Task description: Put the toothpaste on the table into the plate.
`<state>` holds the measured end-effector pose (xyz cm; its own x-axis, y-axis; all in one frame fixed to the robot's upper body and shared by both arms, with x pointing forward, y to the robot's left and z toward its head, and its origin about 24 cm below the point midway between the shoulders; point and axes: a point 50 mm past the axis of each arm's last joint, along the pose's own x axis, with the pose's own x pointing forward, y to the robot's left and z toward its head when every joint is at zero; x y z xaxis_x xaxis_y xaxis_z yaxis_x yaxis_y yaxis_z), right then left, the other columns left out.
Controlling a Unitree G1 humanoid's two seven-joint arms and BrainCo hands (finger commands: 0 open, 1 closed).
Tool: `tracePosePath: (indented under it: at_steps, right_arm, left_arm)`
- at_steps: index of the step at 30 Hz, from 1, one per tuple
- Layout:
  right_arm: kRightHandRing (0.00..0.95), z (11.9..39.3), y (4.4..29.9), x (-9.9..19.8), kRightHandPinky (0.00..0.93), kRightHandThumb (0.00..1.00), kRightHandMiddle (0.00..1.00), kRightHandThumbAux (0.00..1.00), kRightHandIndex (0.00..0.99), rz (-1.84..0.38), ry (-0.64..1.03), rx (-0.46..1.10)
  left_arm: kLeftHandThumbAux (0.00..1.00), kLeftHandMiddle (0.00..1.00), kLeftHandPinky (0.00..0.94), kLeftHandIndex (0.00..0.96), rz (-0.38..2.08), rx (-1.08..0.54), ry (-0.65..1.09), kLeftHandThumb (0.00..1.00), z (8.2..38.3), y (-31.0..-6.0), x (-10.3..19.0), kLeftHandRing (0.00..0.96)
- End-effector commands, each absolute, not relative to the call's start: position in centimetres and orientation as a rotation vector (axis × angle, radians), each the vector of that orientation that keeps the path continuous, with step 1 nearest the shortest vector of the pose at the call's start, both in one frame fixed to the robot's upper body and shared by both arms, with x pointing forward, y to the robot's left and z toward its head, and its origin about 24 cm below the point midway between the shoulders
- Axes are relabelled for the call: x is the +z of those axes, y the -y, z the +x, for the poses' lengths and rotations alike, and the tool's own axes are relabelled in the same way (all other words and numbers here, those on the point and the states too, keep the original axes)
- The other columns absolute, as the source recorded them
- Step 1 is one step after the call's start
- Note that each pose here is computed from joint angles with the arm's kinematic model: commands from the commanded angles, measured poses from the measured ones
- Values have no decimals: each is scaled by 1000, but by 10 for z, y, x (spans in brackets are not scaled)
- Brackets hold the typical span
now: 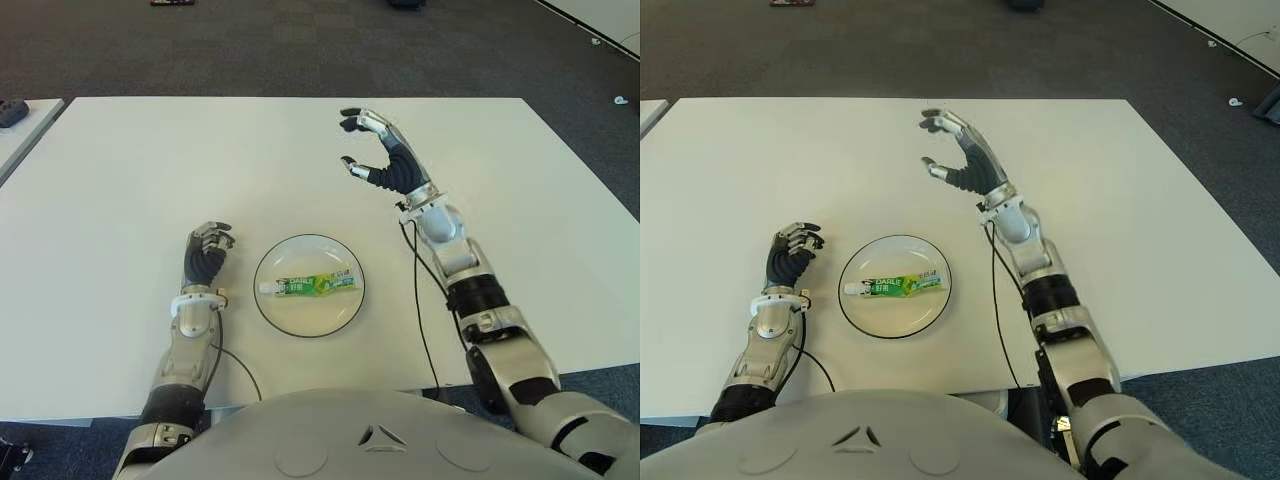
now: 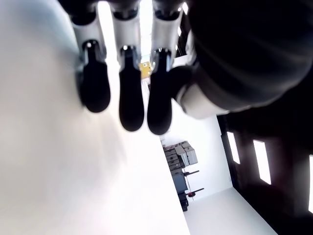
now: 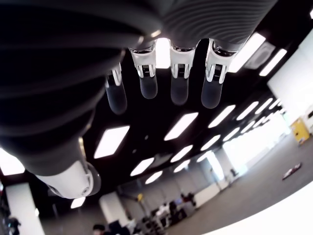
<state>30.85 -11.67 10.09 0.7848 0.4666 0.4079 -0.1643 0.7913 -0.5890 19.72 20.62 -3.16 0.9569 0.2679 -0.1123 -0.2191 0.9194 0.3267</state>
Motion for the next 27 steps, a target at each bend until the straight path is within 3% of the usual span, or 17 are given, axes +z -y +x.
tracePosePath:
  at_steps: [1, 2, 5, 7, 19, 27]
  right_arm:
    - [281, 310, 124, 99, 333, 436, 295, 801, 299, -507, 543, 277]
    - [284, 310, 127, 98, 334, 442, 297, 803, 303, -498, 534, 258]
    - [303, 307, 138, 93, 331, 632, 323, 749, 384, -476, 507, 201]
    - [311, 304, 144, 90, 328, 666, 333, 740, 399, -466, 493, 176]
    - [344, 281, 148, 49, 307, 701, 381, 729, 421, -283, 350, 11]
    - [386, 274, 149, 34, 356, 697, 414, 732, 424, -238, 303, -34]
  left_arm:
    - [718, 560, 520, 429, 328, 251, -197, 706, 198, -209, -37, 555]
    - [718, 560, 520, 429, 328, 250, -196, 706, 199, -209, -37, 556]
    - [718, 562, 519, 429, 328, 246, -188, 706, 201, -210, -37, 557]
    - [718, 562, 518, 429, 330, 244, -183, 706, 202, -210, -37, 558]
    - [719, 551, 509, 429, 306, 215, -163, 704, 209, -207, -32, 548]
    - [719, 547, 510, 428, 281, 206, -148, 704, 212, -206, -29, 549]
